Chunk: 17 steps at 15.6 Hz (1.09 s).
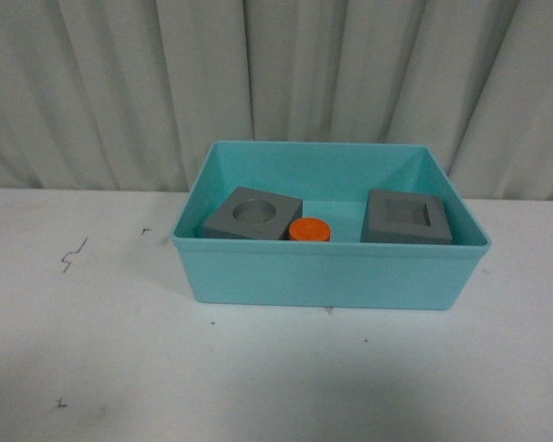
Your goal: Place gray and orange parts in blue box
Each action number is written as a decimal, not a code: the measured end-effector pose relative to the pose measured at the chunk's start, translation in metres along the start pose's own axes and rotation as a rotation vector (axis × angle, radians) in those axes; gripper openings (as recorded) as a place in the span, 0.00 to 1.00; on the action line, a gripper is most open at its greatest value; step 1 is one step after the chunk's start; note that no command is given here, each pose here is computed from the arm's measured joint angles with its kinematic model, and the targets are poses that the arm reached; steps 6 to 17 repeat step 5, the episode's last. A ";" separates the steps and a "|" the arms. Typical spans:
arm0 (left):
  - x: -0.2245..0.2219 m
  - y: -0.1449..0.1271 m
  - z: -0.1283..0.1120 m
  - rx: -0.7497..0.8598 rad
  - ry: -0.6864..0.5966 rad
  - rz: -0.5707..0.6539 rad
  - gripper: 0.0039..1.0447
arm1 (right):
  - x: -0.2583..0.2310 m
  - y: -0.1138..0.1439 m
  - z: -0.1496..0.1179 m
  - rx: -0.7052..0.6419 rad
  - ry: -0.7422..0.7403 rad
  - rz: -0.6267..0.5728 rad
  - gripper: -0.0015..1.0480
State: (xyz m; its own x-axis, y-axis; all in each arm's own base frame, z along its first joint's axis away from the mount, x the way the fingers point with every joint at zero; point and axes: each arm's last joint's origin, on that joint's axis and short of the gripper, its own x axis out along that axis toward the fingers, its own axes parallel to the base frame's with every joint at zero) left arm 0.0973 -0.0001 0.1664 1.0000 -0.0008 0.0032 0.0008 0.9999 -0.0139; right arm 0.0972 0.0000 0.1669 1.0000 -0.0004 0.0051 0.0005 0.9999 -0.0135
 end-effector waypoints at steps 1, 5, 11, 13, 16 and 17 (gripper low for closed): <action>0.000 0.000 0.000 0.000 0.000 0.000 0.94 | 0.000 0.000 0.000 0.000 0.000 0.000 0.93; 0.000 0.000 0.000 0.000 0.000 0.000 0.94 | 0.000 0.000 0.000 0.000 0.000 0.000 0.94; 0.000 0.000 0.000 0.000 0.000 0.000 0.94 | 0.000 0.000 0.000 0.000 0.000 0.000 0.94; 0.000 0.000 0.000 0.000 0.000 0.000 0.94 | 0.000 0.000 0.000 0.000 0.000 0.000 0.94; 0.000 0.000 0.000 0.000 0.000 0.000 0.94 | 0.000 0.000 0.000 0.000 0.000 0.000 0.94; 0.000 0.000 0.000 0.000 0.000 0.000 0.94 | 0.000 0.000 0.000 0.000 0.000 0.000 0.94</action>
